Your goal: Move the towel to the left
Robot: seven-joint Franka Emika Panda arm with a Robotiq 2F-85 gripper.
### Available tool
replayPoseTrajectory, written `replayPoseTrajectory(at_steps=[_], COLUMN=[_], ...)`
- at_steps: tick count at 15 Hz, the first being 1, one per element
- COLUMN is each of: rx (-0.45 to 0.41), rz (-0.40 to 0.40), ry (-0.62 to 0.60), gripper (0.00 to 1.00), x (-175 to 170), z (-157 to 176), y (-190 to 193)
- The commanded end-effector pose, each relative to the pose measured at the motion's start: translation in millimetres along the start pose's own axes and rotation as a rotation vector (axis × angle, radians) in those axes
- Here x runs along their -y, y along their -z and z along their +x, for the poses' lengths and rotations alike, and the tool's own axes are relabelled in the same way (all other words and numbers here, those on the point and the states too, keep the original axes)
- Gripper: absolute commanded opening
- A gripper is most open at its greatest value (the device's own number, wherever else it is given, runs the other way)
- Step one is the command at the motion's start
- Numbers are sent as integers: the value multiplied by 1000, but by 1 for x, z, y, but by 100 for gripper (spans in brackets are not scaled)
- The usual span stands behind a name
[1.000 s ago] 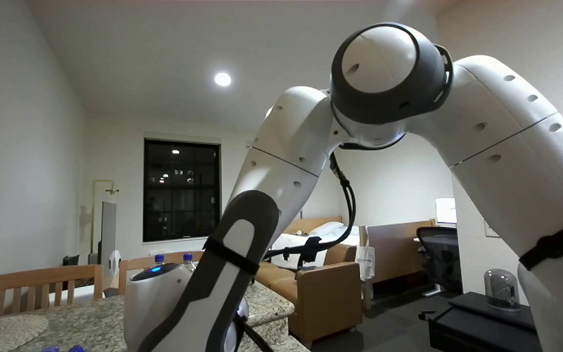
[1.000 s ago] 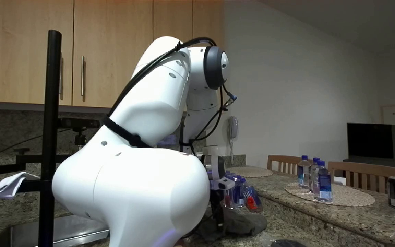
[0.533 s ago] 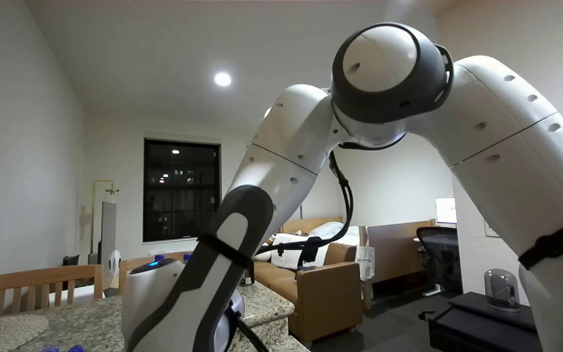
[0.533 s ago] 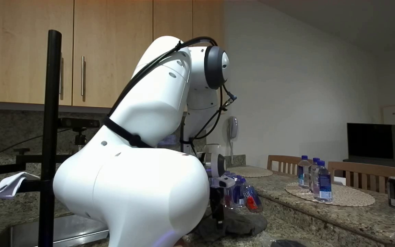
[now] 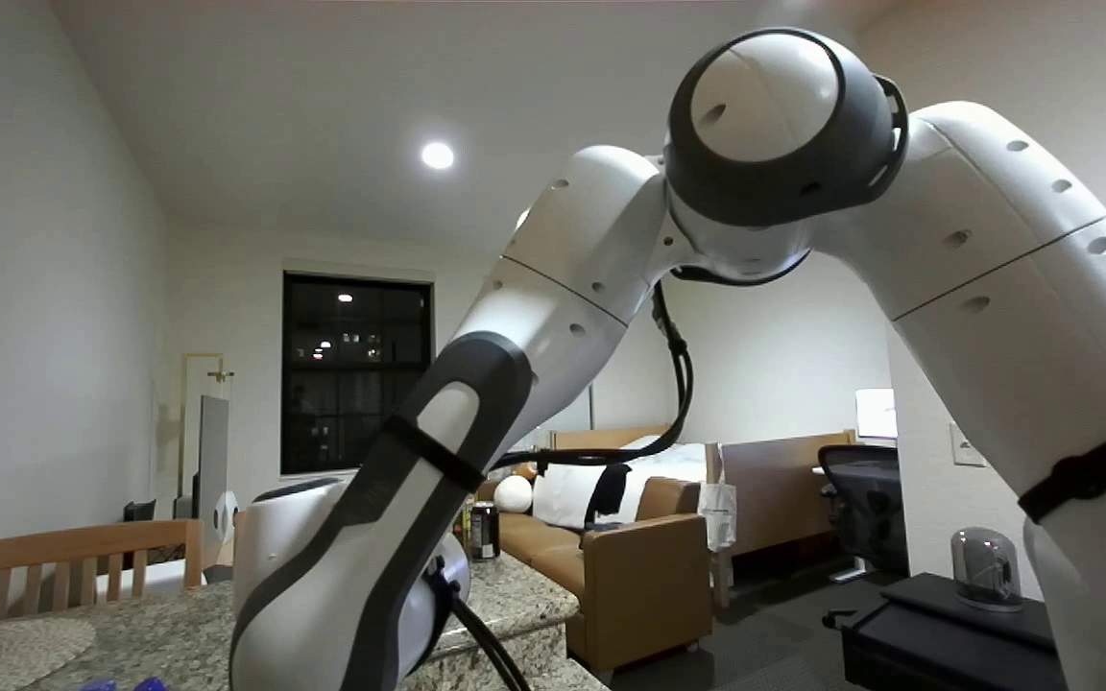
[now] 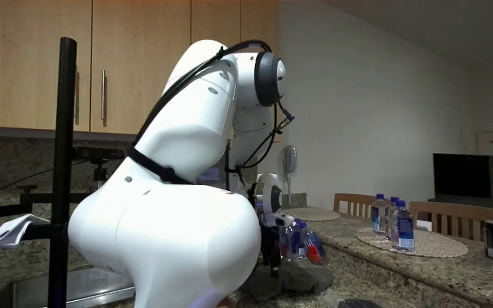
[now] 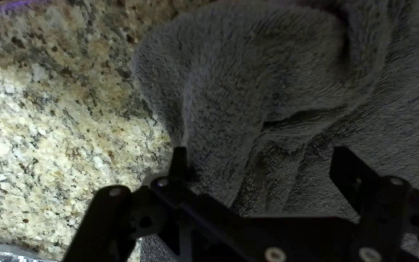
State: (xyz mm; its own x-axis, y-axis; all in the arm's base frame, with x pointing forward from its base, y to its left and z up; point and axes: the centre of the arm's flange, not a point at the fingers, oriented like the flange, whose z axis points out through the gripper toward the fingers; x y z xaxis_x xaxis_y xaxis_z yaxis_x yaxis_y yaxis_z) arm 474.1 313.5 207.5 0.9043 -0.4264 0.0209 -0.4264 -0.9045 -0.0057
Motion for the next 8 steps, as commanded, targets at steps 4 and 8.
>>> replayPoseTrajectory(at_steps=[4, 8], rx=[-2, -15], rz=[29, 40], ry=[91, 139], gripper=[100, 100], x=[-8, -13], z=[6, 15], y=[43, 64])
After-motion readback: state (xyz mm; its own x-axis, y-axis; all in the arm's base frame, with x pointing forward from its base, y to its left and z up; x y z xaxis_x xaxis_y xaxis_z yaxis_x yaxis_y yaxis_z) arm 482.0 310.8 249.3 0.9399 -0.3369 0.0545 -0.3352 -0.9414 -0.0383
